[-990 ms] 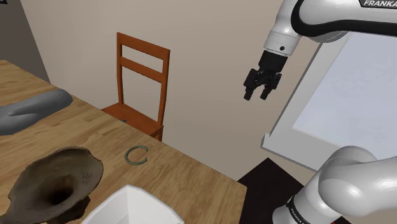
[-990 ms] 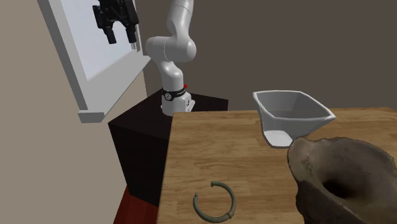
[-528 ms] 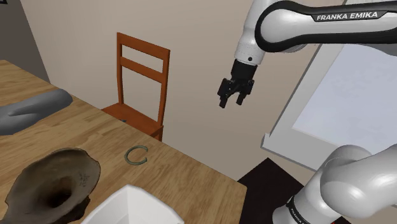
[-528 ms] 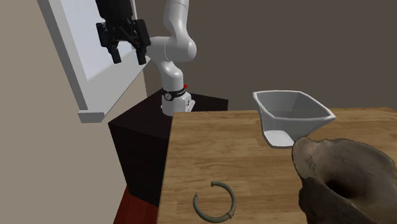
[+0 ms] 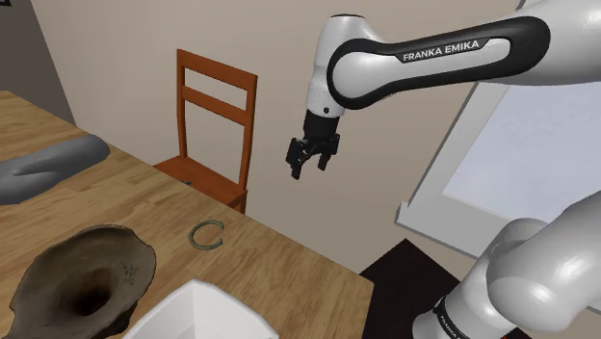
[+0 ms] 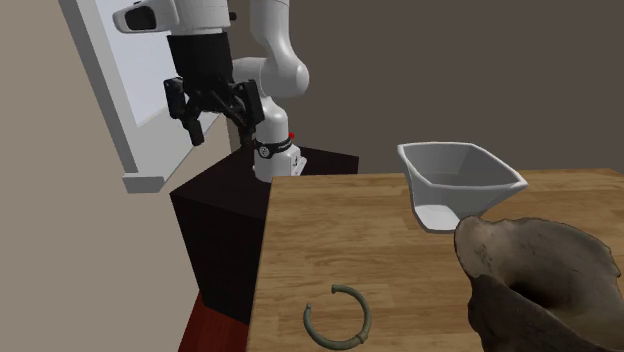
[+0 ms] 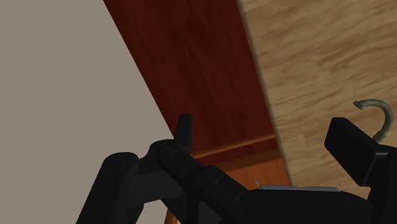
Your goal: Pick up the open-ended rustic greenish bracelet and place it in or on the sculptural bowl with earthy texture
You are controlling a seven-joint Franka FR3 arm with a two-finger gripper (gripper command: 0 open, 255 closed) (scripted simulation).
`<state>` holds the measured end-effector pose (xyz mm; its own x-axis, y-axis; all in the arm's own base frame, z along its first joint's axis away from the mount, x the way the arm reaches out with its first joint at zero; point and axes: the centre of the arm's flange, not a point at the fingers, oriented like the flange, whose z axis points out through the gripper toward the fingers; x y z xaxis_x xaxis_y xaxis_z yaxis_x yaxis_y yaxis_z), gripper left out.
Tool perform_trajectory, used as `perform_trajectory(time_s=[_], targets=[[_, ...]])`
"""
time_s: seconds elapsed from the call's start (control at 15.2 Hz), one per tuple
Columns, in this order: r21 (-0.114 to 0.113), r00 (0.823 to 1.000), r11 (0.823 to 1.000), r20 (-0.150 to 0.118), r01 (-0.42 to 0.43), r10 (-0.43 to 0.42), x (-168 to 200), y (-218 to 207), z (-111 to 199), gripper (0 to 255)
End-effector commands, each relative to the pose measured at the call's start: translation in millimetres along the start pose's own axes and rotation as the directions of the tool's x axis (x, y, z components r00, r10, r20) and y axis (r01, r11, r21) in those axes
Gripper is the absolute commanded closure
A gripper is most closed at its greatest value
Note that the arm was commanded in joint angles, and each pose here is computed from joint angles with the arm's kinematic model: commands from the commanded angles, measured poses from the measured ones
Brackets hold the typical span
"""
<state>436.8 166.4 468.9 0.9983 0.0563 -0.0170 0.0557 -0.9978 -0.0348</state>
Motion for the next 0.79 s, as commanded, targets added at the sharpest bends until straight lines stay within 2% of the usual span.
perform_trajectory(time_s=[0.0,0.73], targets=[[-0.009,1.000,1.000,0.000,0.026,-0.027,13.8,-20.4,11.8,0],[-0.063,0.986,0.984,0.007,0.170,-0.169,79.5,-129.9,92.3,0]])
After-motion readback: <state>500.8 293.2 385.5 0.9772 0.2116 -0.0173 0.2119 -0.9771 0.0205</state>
